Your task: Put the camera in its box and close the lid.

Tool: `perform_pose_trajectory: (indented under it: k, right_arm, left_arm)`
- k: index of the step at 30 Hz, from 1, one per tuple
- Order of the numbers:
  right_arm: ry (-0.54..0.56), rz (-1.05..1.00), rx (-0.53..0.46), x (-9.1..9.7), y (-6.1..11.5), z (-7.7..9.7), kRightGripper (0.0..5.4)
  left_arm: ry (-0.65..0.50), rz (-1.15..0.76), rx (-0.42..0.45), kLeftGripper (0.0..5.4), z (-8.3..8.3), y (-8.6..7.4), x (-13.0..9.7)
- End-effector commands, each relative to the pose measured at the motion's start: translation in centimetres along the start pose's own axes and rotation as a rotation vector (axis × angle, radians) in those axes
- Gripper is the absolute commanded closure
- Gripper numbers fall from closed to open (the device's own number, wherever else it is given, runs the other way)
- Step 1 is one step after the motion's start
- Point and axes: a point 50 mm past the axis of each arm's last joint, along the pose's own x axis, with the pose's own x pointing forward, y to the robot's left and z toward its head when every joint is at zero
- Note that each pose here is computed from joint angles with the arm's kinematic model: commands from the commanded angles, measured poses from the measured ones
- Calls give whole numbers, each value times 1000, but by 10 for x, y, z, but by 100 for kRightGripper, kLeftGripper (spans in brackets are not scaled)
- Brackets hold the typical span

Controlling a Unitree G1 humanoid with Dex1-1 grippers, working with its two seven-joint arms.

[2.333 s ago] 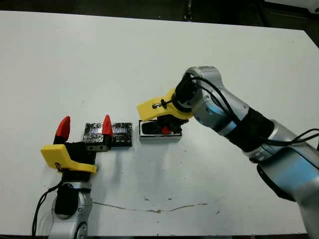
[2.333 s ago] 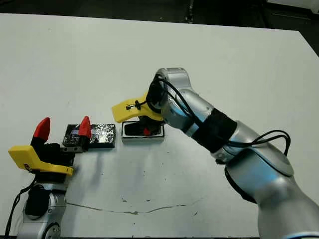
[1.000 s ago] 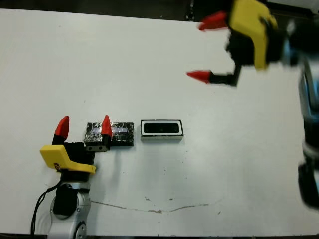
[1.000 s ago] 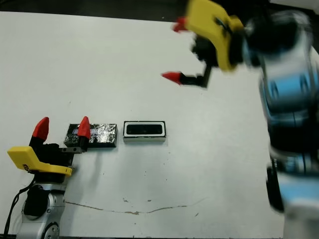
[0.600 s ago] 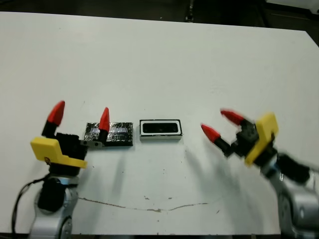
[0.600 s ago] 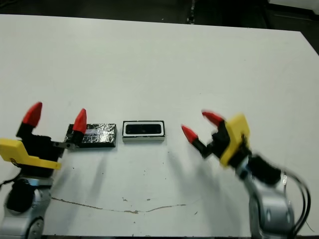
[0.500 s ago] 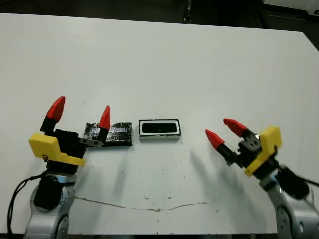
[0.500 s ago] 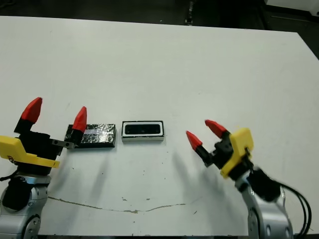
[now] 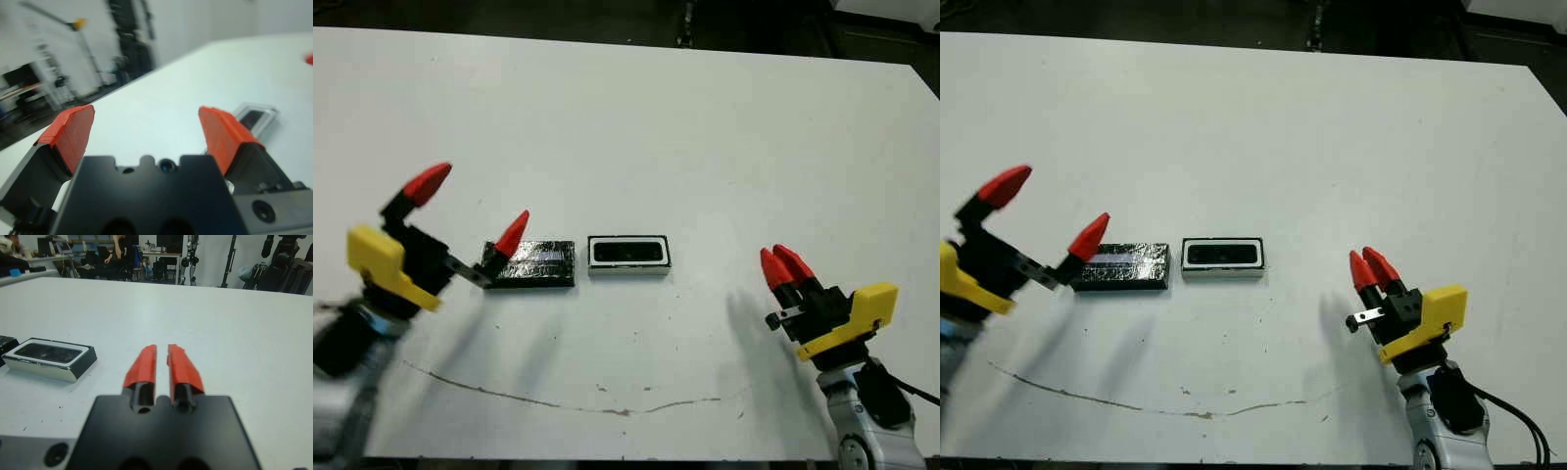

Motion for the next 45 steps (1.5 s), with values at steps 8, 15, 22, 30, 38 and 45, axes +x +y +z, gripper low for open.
perform_pose_trajectory:
  k: [8,15,22,30,38,45]
  right_arm:
    - [7,-28,-1,-1,-2,-2,538]
    - [8,-32,-20,-2,-4,-1,538]
    - [22,-45,-28,-1,-5,-2,538]
    - [30,-47,-37,-1,-4,-3,538]
    - [36,-41,-29,-1,-4,-3,538]
    - [37,-38,-24,-2,-3,-4,538]
  left_arm:
    - [221,-564,95,0,18,65,25]
    - [143,-807,-52,0,-1,61,48]
    - [154,-866,-160,0,-16,46,53]
    - [160,-899,-223,0,-29,32,52]
    - [197,-897,-214,0,-40,29,50]
    - [263,-909,-149,0,-54,25,52]
